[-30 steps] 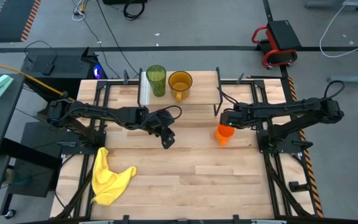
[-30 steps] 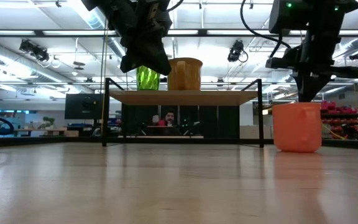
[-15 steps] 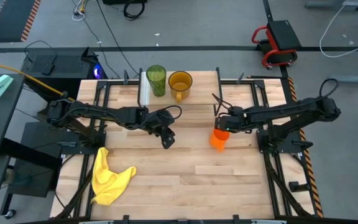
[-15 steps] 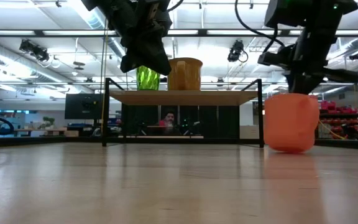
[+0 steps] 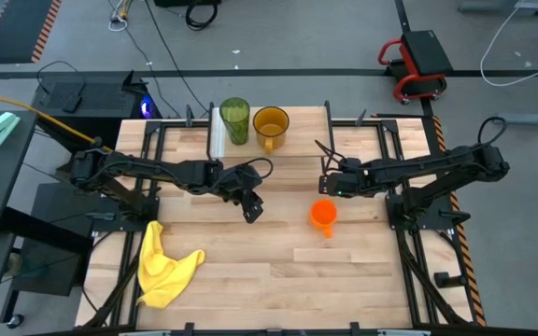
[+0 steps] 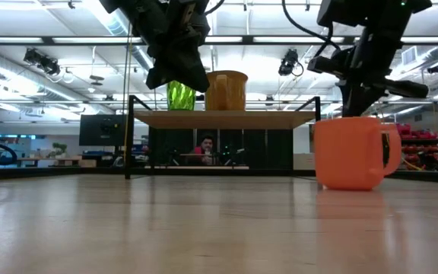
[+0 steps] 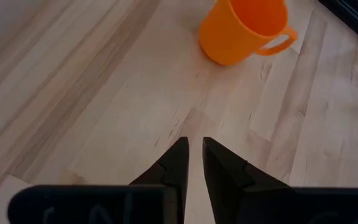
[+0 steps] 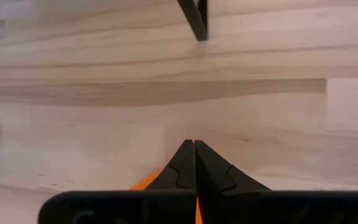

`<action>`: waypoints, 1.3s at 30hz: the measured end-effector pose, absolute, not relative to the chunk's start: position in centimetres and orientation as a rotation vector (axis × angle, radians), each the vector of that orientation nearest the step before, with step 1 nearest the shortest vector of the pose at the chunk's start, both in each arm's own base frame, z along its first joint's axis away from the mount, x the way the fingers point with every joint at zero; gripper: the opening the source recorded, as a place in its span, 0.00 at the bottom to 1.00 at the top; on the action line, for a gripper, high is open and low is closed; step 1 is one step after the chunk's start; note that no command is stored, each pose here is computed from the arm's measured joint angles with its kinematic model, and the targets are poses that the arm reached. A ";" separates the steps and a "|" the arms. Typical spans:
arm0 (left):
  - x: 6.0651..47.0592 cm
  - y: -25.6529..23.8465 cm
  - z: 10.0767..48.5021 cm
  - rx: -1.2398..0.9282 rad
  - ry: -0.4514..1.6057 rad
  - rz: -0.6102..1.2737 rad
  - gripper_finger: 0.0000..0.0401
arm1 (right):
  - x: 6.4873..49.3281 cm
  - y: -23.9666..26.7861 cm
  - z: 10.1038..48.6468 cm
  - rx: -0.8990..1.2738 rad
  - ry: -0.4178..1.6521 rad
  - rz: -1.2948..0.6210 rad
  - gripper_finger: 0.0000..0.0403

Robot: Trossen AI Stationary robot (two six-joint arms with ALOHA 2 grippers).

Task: Stack small to large cups/mugs on shelf
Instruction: Put the orange mug on the shelf

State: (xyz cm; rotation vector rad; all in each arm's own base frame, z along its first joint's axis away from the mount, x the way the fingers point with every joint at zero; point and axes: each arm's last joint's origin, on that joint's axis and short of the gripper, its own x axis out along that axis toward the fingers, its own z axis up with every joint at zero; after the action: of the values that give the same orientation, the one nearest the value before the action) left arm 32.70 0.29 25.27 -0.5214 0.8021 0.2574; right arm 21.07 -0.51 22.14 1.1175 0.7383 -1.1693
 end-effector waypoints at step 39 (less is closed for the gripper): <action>31.6 -1.9 21.1 -0.641 0.826 0.189 0.10 | 21.1 11.1 18.1 1.241 0.766 -1.136 0.00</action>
State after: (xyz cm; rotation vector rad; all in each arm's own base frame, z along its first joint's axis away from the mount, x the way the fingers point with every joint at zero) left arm 31.57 -1.94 21.06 -0.6405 0.8262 0.1895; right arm 21.09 11.07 18.06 1.2411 0.7661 -1.1362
